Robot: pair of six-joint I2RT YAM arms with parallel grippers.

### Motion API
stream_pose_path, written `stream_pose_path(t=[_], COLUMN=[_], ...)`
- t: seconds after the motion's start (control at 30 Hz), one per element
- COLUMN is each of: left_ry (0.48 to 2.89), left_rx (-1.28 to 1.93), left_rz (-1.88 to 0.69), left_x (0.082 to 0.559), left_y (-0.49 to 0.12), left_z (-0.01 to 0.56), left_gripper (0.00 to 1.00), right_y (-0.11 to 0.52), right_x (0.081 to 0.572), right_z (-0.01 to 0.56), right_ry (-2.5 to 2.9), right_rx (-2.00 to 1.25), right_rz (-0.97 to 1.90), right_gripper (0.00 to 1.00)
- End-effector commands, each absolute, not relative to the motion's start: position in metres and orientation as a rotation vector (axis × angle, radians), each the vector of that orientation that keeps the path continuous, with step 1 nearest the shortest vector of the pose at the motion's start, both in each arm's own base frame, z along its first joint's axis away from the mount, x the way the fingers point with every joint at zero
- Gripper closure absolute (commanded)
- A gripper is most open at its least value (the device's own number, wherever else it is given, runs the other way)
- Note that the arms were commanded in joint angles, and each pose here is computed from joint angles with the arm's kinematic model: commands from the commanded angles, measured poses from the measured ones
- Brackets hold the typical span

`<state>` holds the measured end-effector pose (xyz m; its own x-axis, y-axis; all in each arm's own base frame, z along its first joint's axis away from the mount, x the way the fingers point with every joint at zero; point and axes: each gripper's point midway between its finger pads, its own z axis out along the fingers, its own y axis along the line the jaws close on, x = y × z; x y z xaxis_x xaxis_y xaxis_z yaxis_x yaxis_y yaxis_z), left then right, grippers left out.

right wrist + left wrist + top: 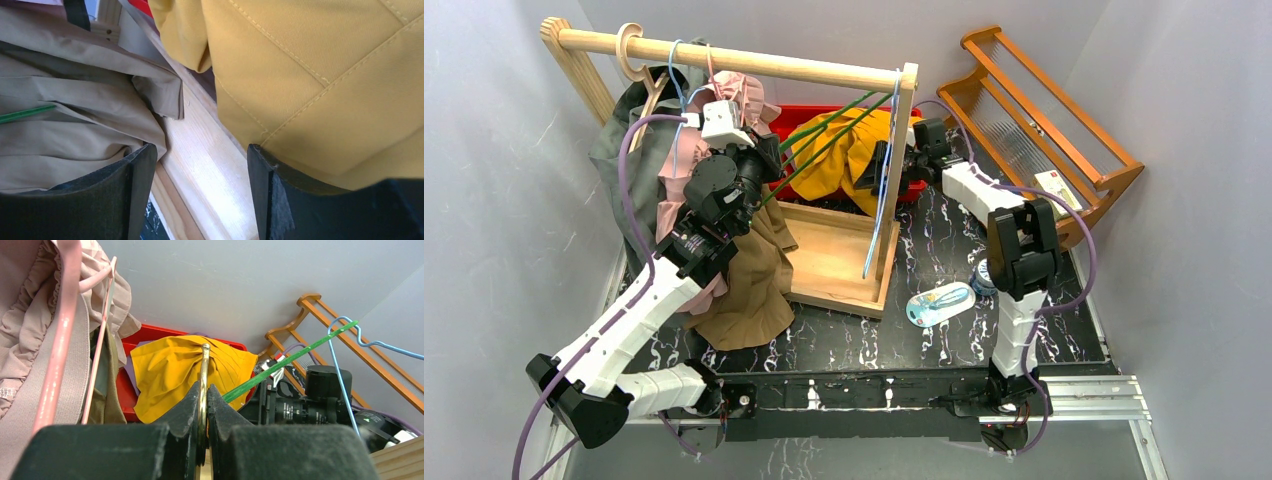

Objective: Remove the skirt from the hanger
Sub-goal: Adjust the skirt in the bin.

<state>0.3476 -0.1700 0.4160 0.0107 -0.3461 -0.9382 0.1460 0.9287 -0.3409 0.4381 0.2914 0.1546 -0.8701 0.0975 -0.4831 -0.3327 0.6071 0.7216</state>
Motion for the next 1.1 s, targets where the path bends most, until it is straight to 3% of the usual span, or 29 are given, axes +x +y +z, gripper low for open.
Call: stream_pose_path(t=[0.0, 0.4, 0.7, 1.07], left_ry=[1.422, 1.413, 1.409, 1.420], left_rx=[-0.203, -0.202, -0.198, -0.197], left_rz=[-0.420, -0.397, -0.398, -0.390], left_x=[0.339, 0.338, 0.338, 0.339], left_y=[-0.160, -0.155, -0.156, -0.156], left_z=[0.450, 0.453, 0.452, 0.448], left_gripper=[1.00, 1.00, 1.00, 1.00], right_y=[0.293, 0.298, 0.301, 0.290], right_x=[0.464, 0.504, 0.494, 0.538], right_z=[0.161, 0.132, 0.176, 0.086], right_ry=[2.261, 2.251, 2.146, 2.335], right_rx=[-0.245, -0.194, -0.182, -0.117], right_rz=[1.174, 1.136, 1.249, 1.001], right_gripper=[0.24, 0.22, 0.25, 0.26])
